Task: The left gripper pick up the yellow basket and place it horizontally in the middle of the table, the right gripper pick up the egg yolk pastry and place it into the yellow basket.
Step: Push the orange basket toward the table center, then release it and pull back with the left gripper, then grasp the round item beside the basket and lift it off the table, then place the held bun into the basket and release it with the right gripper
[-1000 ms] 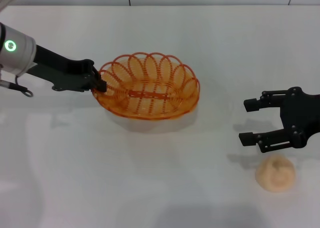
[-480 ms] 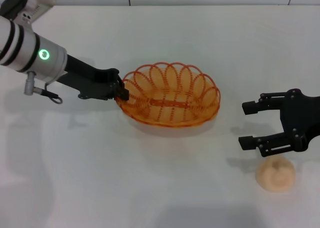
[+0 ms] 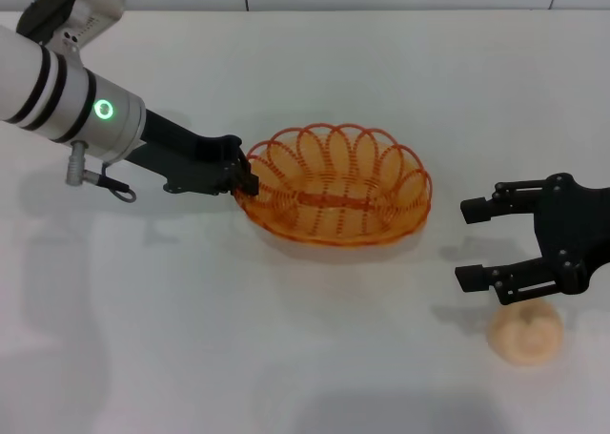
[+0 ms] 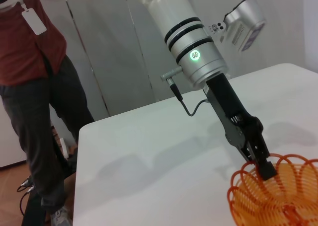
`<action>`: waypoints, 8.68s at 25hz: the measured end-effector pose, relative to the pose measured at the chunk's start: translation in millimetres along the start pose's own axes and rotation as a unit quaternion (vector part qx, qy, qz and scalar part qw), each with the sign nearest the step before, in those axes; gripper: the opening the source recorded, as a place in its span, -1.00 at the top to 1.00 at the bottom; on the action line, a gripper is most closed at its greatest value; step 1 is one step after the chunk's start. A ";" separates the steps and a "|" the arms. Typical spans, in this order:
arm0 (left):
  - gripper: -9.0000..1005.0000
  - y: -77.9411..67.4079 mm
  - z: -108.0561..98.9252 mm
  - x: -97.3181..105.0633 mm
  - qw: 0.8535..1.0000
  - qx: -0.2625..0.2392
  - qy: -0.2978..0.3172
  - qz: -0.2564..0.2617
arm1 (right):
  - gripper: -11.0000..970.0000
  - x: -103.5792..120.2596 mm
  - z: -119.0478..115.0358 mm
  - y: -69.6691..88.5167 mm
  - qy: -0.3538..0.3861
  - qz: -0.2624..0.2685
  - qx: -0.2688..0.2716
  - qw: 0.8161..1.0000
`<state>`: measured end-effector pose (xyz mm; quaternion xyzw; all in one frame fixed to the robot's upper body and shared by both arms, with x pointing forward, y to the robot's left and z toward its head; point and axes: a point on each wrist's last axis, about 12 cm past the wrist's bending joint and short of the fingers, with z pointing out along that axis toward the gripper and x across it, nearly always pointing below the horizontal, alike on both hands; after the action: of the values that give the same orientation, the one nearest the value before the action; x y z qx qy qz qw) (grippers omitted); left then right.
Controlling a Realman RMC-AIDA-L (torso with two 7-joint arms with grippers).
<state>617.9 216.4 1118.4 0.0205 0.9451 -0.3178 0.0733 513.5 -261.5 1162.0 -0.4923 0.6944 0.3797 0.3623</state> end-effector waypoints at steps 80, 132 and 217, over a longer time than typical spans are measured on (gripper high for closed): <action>-0.72 -16.6 -55.0 0.1 0.883 0.067 -0.068 0.460 | -0.67 14.5 -13.7 -6.5 0.160 0.070 0.078 0.982; -0.72 -5.9 -56.3 13.9 0.864 0.099 -0.090 0.485 | 0.60 9.7 19.3 -4.7 0.232 0.033 0.069 0.970; -0.72 28.3 -71.2 41.7 0.857 0.109 -0.144 0.483 | -0.76 -24.6 32.6 -9.0 0.044 -0.061 0.144 0.987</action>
<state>570.2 281.6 1151.2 0.4359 0.7549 -0.3430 0.3499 532.6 -224.7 1167.4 -0.4926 0.7256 0.2308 0.4213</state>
